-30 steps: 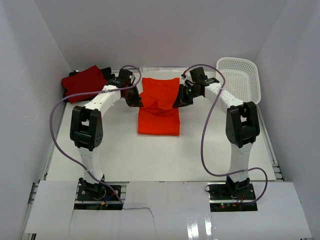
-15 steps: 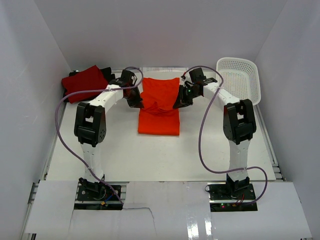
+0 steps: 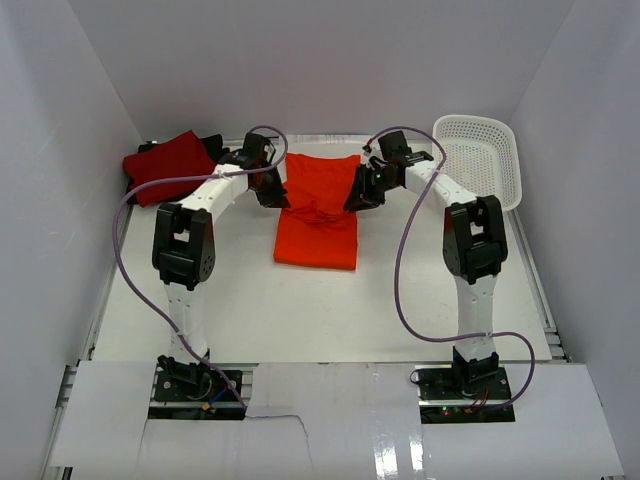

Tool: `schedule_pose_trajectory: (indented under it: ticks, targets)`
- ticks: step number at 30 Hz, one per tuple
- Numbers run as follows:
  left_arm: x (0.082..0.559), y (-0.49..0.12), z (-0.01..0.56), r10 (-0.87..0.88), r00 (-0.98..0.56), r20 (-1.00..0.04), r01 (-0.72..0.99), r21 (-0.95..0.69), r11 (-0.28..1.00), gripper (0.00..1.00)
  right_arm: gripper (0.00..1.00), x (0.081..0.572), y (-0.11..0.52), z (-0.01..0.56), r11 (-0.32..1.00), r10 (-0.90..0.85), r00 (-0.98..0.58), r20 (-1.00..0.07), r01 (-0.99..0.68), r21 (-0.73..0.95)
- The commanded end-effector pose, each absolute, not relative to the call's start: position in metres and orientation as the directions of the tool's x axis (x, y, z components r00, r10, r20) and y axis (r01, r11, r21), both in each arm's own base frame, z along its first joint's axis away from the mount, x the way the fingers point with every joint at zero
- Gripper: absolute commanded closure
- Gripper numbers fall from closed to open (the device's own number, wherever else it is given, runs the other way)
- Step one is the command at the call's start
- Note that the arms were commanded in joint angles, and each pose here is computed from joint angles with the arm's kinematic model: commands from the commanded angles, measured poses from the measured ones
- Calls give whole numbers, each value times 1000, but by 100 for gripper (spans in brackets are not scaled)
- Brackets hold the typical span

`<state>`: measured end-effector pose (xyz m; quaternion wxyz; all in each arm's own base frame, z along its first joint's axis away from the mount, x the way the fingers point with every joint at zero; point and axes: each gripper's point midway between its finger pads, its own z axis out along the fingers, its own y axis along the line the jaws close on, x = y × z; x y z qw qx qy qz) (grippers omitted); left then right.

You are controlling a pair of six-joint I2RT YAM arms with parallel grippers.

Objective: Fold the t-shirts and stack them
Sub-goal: Fold the folded rectangular tshirt in 1/3 of the way

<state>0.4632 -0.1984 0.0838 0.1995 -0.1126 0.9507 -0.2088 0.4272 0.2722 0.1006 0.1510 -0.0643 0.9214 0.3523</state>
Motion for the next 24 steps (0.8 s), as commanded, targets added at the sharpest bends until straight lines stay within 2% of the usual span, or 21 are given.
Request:
schedule_pose_trajectory:
  ticks: [1,3,6,7,8,11,16,18,20,21,23,24]
  targets:
    - [490,-197,122,-325,-842,-431,-100,-468,878,80,64,450,271,119,747,14,-918,-397,-254,614]
    - [498,-195,133,-338,-821,-460,-101,-467,879,77,63,457,271,124,751,29,-907,-420,-257,607]
    - [513,-194,158,-355,-787,-504,-82,-485,871,62,59,473,272,141,750,60,-879,-472,-273,603]
    - [517,-192,160,-360,-782,-509,-87,-483,871,46,57,478,272,147,752,70,-869,-490,-277,598]
    - [522,-194,168,-362,-773,-521,-75,-492,867,38,56,483,273,156,748,81,-856,-511,-287,599]
    - [521,-194,165,-366,-779,-509,-85,-492,866,25,51,495,273,176,730,118,-814,-568,-317,606]
    - [515,-184,170,-386,-761,-521,-110,-483,869,25,51,485,280,194,673,131,-799,-587,-363,644]
    - [505,-187,181,-364,-759,-540,-56,-503,863,27,51,467,278,173,664,117,-832,-542,-340,666]
    - [492,-193,182,-336,-771,-542,0,-527,850,30,52,452,281,177,614,109,-827,-551,-380,692]
    - [475,-197,180,-313,-784,-536,45,-552,832,33,52,436,279,154,605,95,-859,-504,-352,714]
    - [457,-200,174,-293,-795,-531,82,-573,815,37,54,420,289,164,502,101,-855,-508,-397,768]
    - [439,-202,167,-276,-805,-525,112,-592,798,44,55,413,293,162,472,99,-858,-504,-405,783]
